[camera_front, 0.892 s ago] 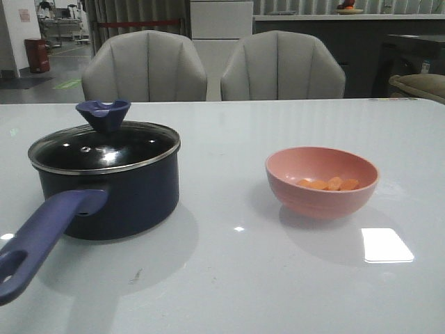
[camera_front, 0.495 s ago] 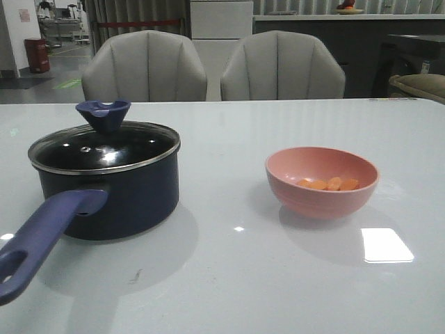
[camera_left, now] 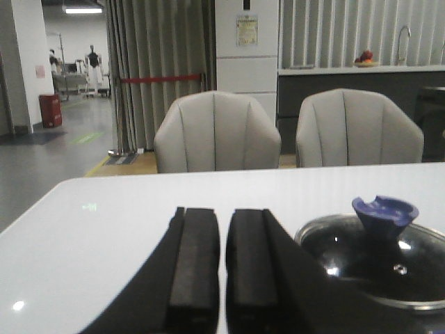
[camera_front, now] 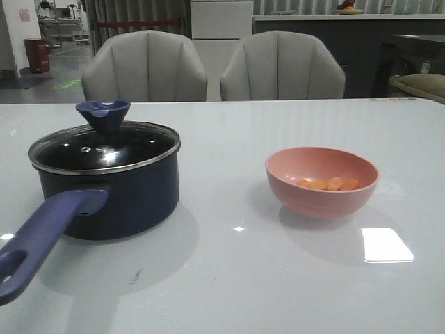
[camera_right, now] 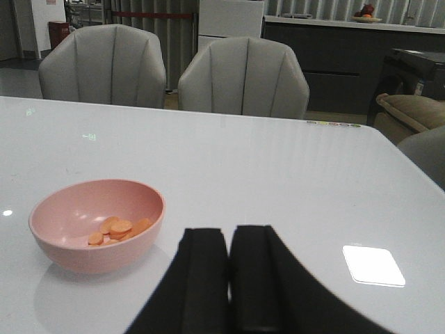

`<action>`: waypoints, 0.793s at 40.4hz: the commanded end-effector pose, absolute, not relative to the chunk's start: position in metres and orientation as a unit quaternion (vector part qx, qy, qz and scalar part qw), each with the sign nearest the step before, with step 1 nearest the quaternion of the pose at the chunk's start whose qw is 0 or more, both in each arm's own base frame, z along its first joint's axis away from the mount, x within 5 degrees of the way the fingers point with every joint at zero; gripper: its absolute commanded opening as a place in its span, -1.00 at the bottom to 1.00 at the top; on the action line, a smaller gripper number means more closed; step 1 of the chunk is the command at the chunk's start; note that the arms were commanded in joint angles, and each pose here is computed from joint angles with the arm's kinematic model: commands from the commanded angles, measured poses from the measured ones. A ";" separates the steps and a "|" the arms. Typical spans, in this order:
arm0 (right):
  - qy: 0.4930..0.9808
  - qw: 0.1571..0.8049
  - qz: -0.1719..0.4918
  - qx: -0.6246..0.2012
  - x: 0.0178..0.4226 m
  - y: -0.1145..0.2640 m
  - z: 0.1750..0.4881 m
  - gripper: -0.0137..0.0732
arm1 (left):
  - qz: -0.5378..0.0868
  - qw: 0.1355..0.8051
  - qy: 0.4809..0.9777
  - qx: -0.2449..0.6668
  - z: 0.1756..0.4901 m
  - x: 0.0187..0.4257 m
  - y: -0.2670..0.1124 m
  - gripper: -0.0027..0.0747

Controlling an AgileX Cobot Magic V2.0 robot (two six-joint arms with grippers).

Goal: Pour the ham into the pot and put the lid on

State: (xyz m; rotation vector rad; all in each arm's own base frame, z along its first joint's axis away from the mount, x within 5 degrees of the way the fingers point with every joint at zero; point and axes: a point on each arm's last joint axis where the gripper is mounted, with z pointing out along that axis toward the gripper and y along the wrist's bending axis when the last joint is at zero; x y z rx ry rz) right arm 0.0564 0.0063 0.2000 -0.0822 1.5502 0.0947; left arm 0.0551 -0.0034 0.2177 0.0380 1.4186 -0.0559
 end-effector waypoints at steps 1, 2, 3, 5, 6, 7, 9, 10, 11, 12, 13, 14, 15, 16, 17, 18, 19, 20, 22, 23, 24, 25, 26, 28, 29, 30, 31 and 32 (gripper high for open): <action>0.662 0.748 0.041 -0.038 0.054 0.006 0.210 -0.32 | -0.030 0.805 0.592 0.015 0.225 0.052 -0.003 -0.59; 0.662 0.748 0.041 -0.038 0.054 0.006 0.210 -0.32 | -0.030 0.811 0.584 0.015 0.227 0.051 -0.003 -0.59; 0.662 0.748 0.041 -0.038 0.054 0.006 0.210 -0.32 | -0.031 0.819 0.573 0.015 0.229 0.050 -0.003 -0.59; 0.662 0.748 0.041 -0.038 0.054 0.006 0.210 -0.32 | -0.032 0.840 0.541 0.015 0.236 0.048 -0.004 -0.59; 0.662 0.748 0.041 -0.038 0.054 0.006 0.210 -0.32 | -0.033 0.851 0.524 0.015 0.239 0.046 -0.004 -0.59; 0.662 0.748 0.041 -0.038 0.054 0.006 0.210 -0.32 | -0.034 0.859 0.511 0.015 0.242 0.045 -0.004 -0.59; 0.662 0.748 0.041 -0.038 0.054 0.006 0.210 -0.32 | -0.035 0.878 0.477 0.015 0.249 0.041 -0.003 -0.59; 0.662 0.748 0.041 -0.038 0.054 0.006 0.210 -0.32 | -0.036 0.887 0.460 0.015 0.252 0.039 -0.003 -0.59; 0.662 0.748 0.041 -0.038 0.054 0.006 0.210 -0.32 | -0.036 0.893 0.448 0.015 0.257 0.037 -0.003 -0.59; 0.662 0.748 0.041 -0.038 0.054 0.006 0.210 -0.32 | -0.036 0.897 0.441 0.015 0.261 0.036 -0.003 -0.59; 0.662 0.748 0.041 -0.038 0.054 0.006 0.210 -0.32 | -0.036 0.898 0.439 0.015 0.266 0.034 -0.003 -0.59; 0.662 0.748 0.041 -0.038 0.054 0.006 0.210 -0.32 | -0.036 0.896 0.443 0.015 0.270 0.034 -0.003 -0.59; 0.662 0.748 0.041 -0.038 0.054 0.006 0.210 -0.32 | -0.035 0.891 0.452 0.014 0.276 0.033 -0.003 -0.59; 0.662 0.748 0.041 -0.038 0.054 0.006 0.210 -0.32 | -0.034 0.887 0.459 0.014 0.283 0.032 -0.003 -0.59; 0.662 0.748 0.041 -0.038 0.054 0.006 0.210 -0.32 | -0.033 0.877 0.479 0.014 0.287 0.032 -0.003 -0.59; 0.662 0.748 0.041 -0.038 0.054 0.006 0.210 -0.32 | -0.033 0.872 0.489 0.013 0.295 0.031 -0.002 -0.59; 0.662 0.748 0.041 -0.038 0.054 0.006 0.210 -0.32 | -0.032 0.859 0.511 0.013 0.298 0.032 -0.002 -0.59; 0.662 0.748 0.041 -0.038 0.054 0.006 0.210 -0.32 | -0.031 0.849 0.527 0.013 0.305 0.032 -0.002 -0.59; 0.662 0.748 0.041 -0.038 0.054 0.006 0.210 -0.32 | -0.029 0.829 0.558 0.012 0.315 0.033 -0.002 -0.59; 0.662 0.748 0.041 -0.038 0.054 0.006 0.210 -0.32 | -0.028 0.820 0.572 0.012 0.322 0.033 -0.002 -0.59; 0.662 0.748 0.041 -0.038 0.054 0.006 0.210 -0.32 | -0.027 0.805 0.593 0.012 0.324 0.034 -0.002 -0.59; 0.662 0.748 0.041 -0.038 0.054 0.006 0.210 -0.32 | -0.027 0.794 0.607 0.011 0.329 0.035 -0.002 -0.59; 0.662 0.748 0.041 -0.038 0.054 0.006 0.210 -0.32 | -0.026 0.777 0.628 0.011 0.330 0.037 -0.002 -0.59; 0.662 0.748 0.041 -0.038 0.054 0.006 0.210 -0.32 | -0.027 0.756 0.654 0.010 0.335 0.039 -0.002 -0.59; 0.662 0.748 0.041 -0.038 0.054 0.006 0.210 -0.32 | -0.032 0.748 0.663 0.007 0.338 0.040 -0.002 -0.59; 0.662 0.748 0.041 -0.038 0.054 0.006 0.210 -0.32 | -0.036 0.742 0.669 0.005 0.340 0.042 -0.002 -0.59; 0.662 0.748 0.041 -0.038 0.054 0.006 0.210 -0.32 | -0.042 0.738 0.673 0.002 0.340 0.043 -0.003 -0.59; 0.662 0.748 0.041 -0.038 0.054 0.006 0.210 -0.32 | -0.046 0.737 0.675 0.000 0.341 0.045 -0.003 -0.59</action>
